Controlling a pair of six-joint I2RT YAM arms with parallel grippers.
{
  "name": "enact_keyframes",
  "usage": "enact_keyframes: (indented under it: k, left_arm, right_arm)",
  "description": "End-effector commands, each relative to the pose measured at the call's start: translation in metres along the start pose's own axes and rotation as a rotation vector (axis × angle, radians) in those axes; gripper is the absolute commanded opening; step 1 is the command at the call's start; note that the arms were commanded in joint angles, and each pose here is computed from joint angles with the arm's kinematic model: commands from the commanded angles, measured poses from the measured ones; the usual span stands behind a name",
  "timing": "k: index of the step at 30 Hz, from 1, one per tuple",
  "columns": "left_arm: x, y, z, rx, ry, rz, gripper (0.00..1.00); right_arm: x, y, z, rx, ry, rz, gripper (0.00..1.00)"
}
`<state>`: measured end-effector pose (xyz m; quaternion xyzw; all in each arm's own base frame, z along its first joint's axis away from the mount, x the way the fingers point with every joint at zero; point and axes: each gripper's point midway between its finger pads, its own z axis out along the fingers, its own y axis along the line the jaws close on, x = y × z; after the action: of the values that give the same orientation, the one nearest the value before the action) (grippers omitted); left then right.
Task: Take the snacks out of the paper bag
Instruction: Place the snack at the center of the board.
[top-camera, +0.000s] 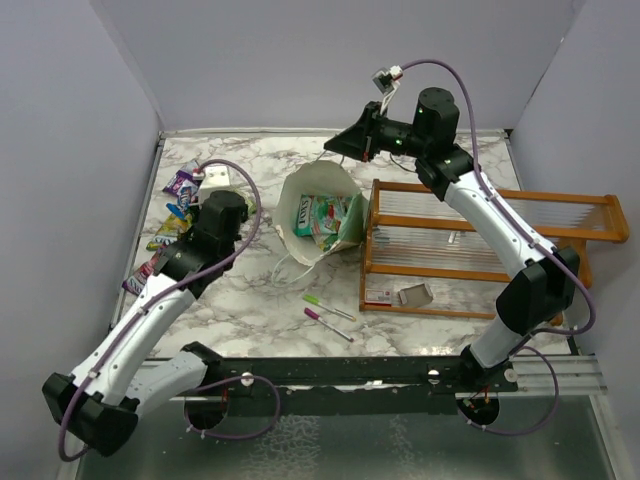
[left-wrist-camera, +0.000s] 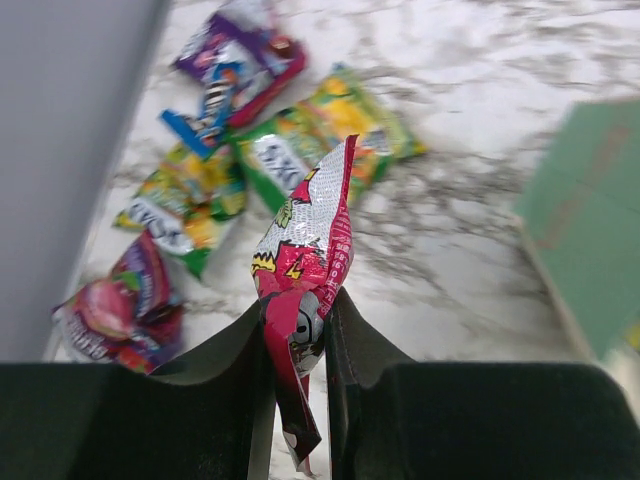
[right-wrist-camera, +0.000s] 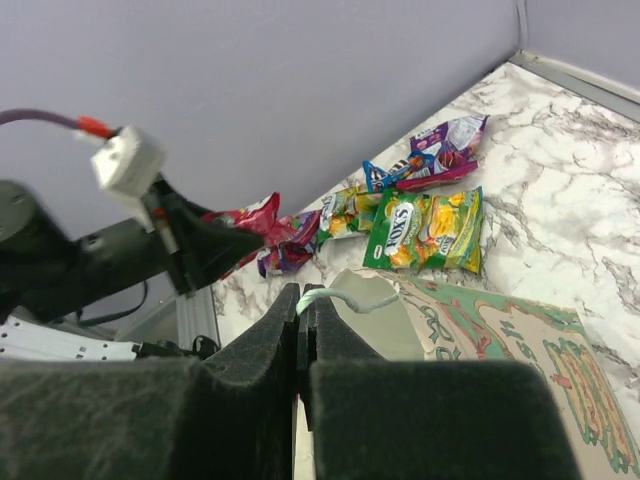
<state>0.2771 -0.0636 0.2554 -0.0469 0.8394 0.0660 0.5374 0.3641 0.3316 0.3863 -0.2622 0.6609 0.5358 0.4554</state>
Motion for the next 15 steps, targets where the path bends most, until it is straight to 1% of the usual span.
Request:
enact_keyframes:
  k: [1, 5, 8, 11, 13, 15]
  left_arm:
    - [0.023, 0.049, 0.035, -0.164, 0.081, -0.034, 0.0]
    - [0.058, 0.066, 0.069, -0.208, 0.196, -0.051, 0.0]
    - [0.083, 0.071, 0.085, -0.246, 0.275, -0.041, 0.0]
    - [0.11, 0.069, 0.097, -0.236, 0.357, -0.027, 0.0]
    - [0.126, 0.068, 0.105, -0.215, 0.413, -0.012, 0.0]
    - [0.137, 0.074, 0.108, -0.239, 0.471, 0.005, 0.0]
  right_arm:
    - [-0.009, 0.002, 0.001, -0.01, -0.024, -0.04, 0.01]
    - [-0.011, -0.003, 0.006, -0.005, -0.033, -0.04, 0.01]
    - [-0.022, -0.004, 0.012, -0.019, -0.051, -0.068, 0.01]
    - [-0.039, -0.01, 0.018, -0.004, -0.076, -0.133, 0.01]
    - [-0.05, -0.015, 0.021, 0.005, -0.085, -0.213, 0.01]
    - [-0.064, -0.027, 0.024, 0.051, -0.095, -0.281, 0.01]
